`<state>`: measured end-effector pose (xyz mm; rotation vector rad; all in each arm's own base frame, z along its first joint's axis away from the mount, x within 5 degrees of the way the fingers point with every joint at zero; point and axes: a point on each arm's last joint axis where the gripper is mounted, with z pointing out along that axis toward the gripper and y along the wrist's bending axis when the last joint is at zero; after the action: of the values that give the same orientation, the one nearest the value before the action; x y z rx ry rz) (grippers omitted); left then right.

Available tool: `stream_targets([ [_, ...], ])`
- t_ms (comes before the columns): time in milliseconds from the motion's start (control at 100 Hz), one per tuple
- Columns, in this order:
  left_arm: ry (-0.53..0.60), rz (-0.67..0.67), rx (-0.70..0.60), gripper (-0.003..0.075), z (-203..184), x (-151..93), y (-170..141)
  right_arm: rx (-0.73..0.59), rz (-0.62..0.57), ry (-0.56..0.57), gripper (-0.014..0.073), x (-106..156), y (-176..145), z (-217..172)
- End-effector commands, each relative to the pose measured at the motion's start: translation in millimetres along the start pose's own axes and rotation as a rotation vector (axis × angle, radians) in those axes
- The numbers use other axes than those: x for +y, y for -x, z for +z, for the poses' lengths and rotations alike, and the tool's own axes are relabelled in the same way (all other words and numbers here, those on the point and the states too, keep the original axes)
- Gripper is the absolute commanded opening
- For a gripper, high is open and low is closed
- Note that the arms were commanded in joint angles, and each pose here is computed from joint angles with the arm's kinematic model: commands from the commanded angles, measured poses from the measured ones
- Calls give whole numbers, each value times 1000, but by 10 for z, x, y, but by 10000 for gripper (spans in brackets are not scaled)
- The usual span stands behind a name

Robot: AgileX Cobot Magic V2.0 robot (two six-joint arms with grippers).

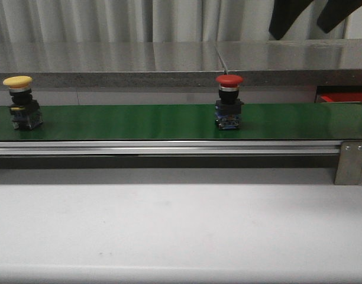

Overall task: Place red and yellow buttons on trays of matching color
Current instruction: 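Lower the right gripper onto the red button on the belt, grasp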

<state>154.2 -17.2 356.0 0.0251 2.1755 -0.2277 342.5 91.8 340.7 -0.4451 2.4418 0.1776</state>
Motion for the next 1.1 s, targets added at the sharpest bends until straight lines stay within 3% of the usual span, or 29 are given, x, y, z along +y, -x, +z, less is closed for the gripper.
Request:
stream_targets([
  [0, -14, 0, -88, -20, -68, -34, 112, -65, -36, 10, 618, 64, 200, -94],
  [260, -14, 0, -88, -20, -68, -34, 112, 65, -76, 62, 618, 165, 320, 269],
  [510, -14, 0, -88, -20, -68, -34, 112, 95, -67, 104, 599, 195, 340, 488],
  [650, -14, 0, -88, -20, -68, -34, 112, 105, -67, 104, 482, 190, 329, 566],
  [880, -14, 0, -88, -20, -68, -34, 112, 104, -66, 103, 155, 185, 330, 577],
  [1090, -14, 0, -88, -20, -68, -34, 112, 44, -62, 88, 134, 153, 385, 409],
])
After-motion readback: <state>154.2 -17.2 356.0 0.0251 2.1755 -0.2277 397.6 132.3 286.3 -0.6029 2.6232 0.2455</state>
